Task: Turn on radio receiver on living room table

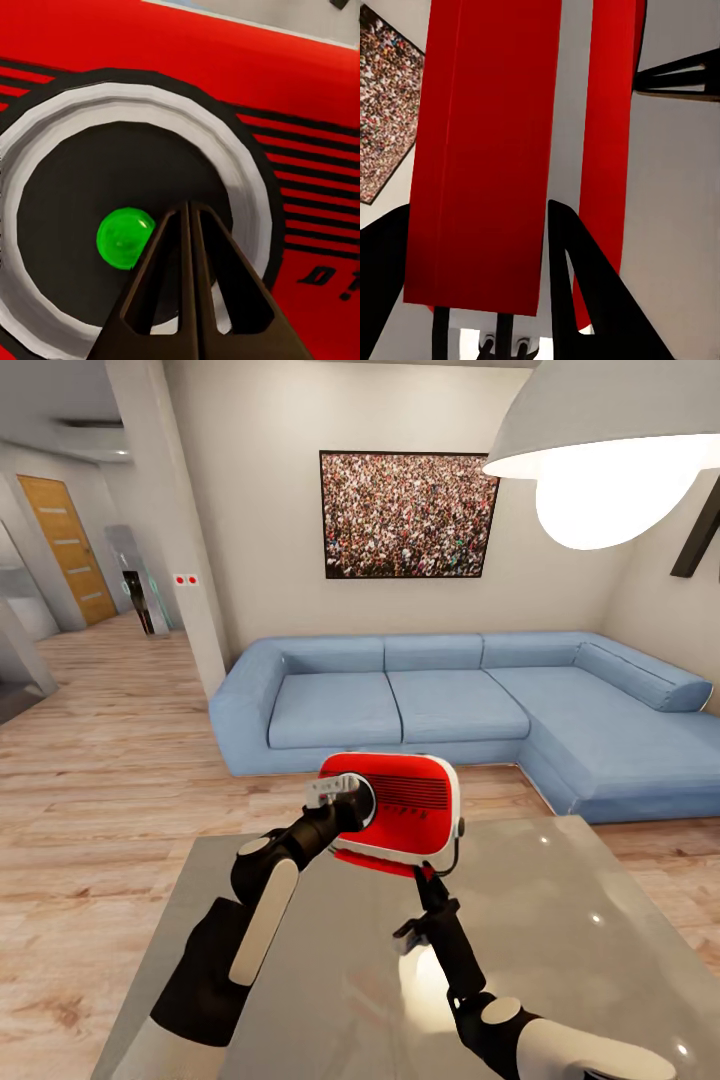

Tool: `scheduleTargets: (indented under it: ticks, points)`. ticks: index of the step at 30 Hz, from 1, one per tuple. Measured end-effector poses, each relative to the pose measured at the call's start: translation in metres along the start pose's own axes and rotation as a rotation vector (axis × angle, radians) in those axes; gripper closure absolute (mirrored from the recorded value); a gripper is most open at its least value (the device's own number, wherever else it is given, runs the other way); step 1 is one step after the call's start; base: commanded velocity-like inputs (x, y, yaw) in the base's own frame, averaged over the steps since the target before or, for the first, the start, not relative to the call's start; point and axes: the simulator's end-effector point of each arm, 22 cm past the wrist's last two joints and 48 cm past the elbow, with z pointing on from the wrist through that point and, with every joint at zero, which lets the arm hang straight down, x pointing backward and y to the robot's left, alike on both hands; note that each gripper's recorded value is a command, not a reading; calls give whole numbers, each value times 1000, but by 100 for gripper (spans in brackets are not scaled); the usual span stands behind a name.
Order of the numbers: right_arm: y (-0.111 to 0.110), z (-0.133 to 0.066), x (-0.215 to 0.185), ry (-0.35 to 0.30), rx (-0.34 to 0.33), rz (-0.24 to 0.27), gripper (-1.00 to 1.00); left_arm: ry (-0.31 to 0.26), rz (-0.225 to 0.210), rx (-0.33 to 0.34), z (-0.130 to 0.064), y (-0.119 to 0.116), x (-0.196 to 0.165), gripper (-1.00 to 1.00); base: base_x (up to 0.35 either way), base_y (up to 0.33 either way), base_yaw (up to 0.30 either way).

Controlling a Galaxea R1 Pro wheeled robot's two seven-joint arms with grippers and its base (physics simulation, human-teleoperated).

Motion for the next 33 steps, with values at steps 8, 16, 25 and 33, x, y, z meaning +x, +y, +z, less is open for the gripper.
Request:
scheduleTargets:
  ticks: [8, 16, 25, 33]
  points:
    - [0, -1, -1, 0, -3, 2, 100, 8, -2, -6, 2, 3, 3, 100, 0, 0, 0]
    - [13, -2, 12, 57, -61, 9, 100, 10, -7, -14, 2, 7, 4, 100, 0, 0, 0]
    - [46, -9, 45, 166, -177, -10, 100, -7, -38, -61, 0, 31, -2, 100, 0, 0, 0]
    - [103, -29, 75, 276, -389, 90, 100, 45, -123, -167, 2, 88, 25, 100, 0, 0, 0]
